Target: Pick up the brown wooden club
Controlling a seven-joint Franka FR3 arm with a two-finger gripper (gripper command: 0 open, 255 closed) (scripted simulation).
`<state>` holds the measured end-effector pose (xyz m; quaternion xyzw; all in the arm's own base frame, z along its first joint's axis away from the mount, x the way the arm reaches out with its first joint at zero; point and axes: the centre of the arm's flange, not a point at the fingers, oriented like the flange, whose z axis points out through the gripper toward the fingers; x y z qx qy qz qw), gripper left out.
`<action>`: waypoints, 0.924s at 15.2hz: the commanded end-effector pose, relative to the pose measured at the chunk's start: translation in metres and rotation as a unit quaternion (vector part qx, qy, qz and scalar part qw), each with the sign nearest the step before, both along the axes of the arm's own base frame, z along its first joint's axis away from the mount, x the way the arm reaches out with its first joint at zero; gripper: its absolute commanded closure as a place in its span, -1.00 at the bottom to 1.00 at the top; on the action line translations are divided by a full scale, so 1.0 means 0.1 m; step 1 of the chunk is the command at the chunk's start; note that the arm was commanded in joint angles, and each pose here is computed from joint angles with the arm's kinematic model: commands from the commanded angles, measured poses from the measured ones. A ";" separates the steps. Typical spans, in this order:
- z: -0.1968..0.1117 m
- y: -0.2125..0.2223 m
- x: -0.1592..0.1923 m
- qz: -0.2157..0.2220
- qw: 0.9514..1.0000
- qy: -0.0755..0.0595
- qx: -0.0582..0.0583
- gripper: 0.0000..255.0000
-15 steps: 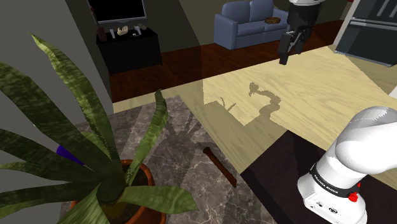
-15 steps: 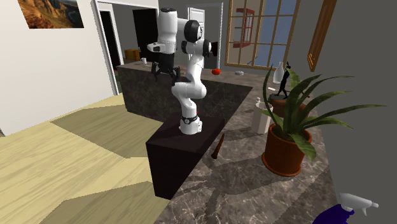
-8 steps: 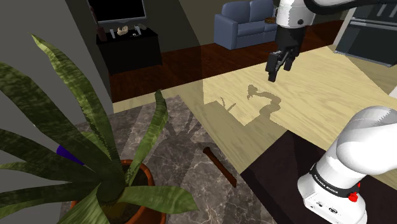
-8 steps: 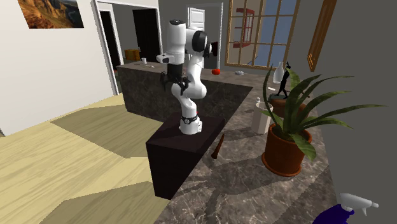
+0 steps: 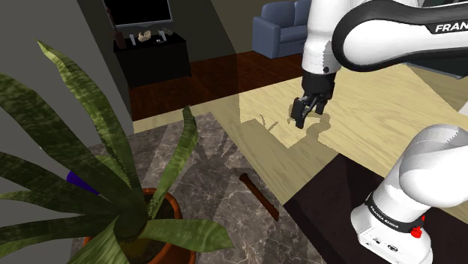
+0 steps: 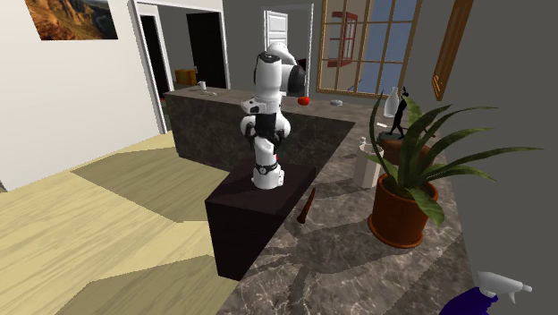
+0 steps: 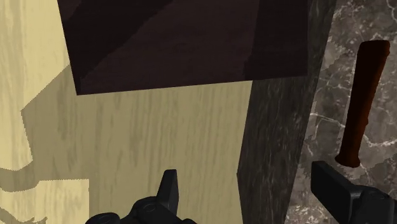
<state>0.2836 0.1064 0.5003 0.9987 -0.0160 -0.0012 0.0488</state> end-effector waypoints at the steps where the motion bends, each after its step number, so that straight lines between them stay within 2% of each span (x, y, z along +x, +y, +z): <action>1: -0.17 0.16 0.00 -0.004 1.000 0.000 0.004 -1.00; 14: -1.34 1.35 0.03 -0.022 0.999 0.004 0.024 -1.00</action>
